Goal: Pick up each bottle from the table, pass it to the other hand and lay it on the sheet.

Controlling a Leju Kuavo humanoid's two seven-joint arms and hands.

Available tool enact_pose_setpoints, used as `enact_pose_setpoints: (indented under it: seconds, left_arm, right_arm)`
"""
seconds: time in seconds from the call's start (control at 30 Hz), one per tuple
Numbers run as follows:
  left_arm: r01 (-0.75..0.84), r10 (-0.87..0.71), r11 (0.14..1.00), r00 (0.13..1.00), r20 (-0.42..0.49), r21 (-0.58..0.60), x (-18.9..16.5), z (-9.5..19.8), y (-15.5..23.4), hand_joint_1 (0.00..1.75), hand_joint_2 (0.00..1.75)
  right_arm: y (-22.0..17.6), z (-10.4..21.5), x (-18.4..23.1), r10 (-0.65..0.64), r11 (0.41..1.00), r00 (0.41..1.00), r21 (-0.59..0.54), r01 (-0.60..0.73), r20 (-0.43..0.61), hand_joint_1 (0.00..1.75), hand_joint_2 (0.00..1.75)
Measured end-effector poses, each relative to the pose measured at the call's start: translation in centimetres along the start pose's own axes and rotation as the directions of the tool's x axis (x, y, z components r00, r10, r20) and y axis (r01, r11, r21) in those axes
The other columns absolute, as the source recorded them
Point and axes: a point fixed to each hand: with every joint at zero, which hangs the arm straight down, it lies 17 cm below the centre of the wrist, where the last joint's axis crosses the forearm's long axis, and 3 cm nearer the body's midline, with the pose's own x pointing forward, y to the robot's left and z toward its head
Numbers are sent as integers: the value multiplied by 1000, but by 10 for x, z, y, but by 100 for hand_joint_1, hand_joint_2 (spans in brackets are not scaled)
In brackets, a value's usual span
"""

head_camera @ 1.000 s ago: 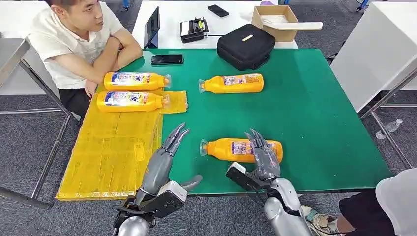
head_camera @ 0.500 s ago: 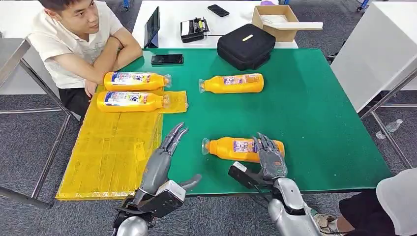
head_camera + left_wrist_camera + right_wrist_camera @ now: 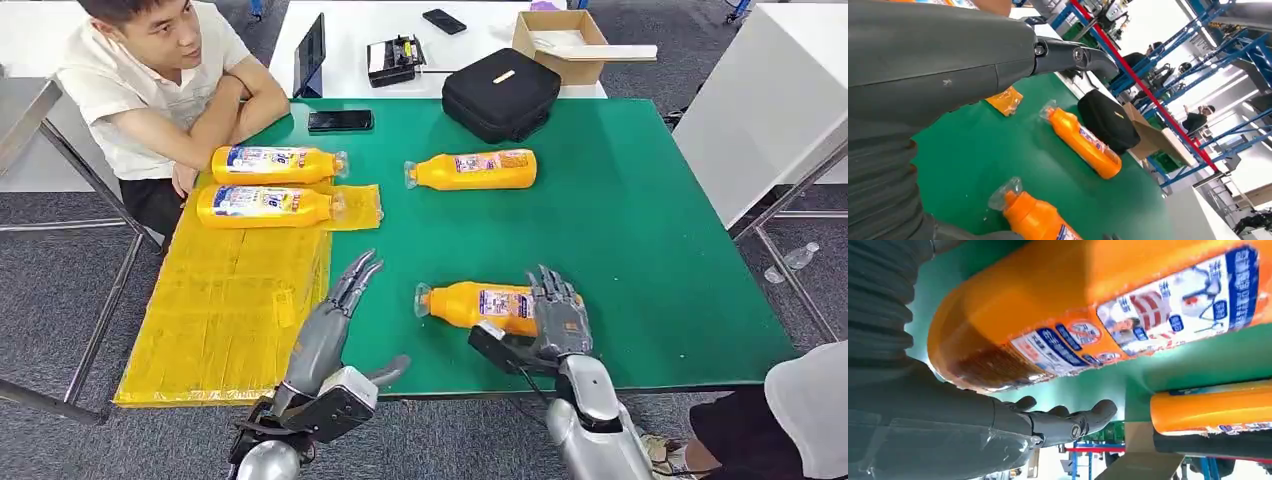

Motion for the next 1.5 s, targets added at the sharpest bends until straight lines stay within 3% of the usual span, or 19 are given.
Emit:
enact_pose_setpoints:
  seconds: [0.43, 0.5, 0.7, 1.1, 1.5]
  left_arm:
    - [1, -1, 1000, 1000, -1, 1, 0, 0, 1, 0, 175]
    - [2, -2, 1000, 1000, -2, 2, 0, 0, 1, 0, 175]
    - [2, -2, 1000, 1000, -3, -1, -1, 1, 1, 0, 175]
    - [-11, 11, 1000, 1000, 8, -13, 1, 1, -1, 0, 175]
    - [-15, 15, 1000, 1000, 7, -14, 1, 1, -2, 0, 175]
  right_arm:
    - [-7, -6, -5, 46, 999, 999, -2, -46, -22, 0, 175]
    - [-6, -8, -6, 52, 999, 998, 9, -52, -31, 175, 175]
    - [14, -9, -22, 6, 994, 998, 111, 1, -63, 175, 175]
    - [26, -16, -87, -44, 986, 984, 153, 72, -175, 175, 175]
    - [30, -19, -110, -66, 980, 974, 168, 104, -219, 175, 175]
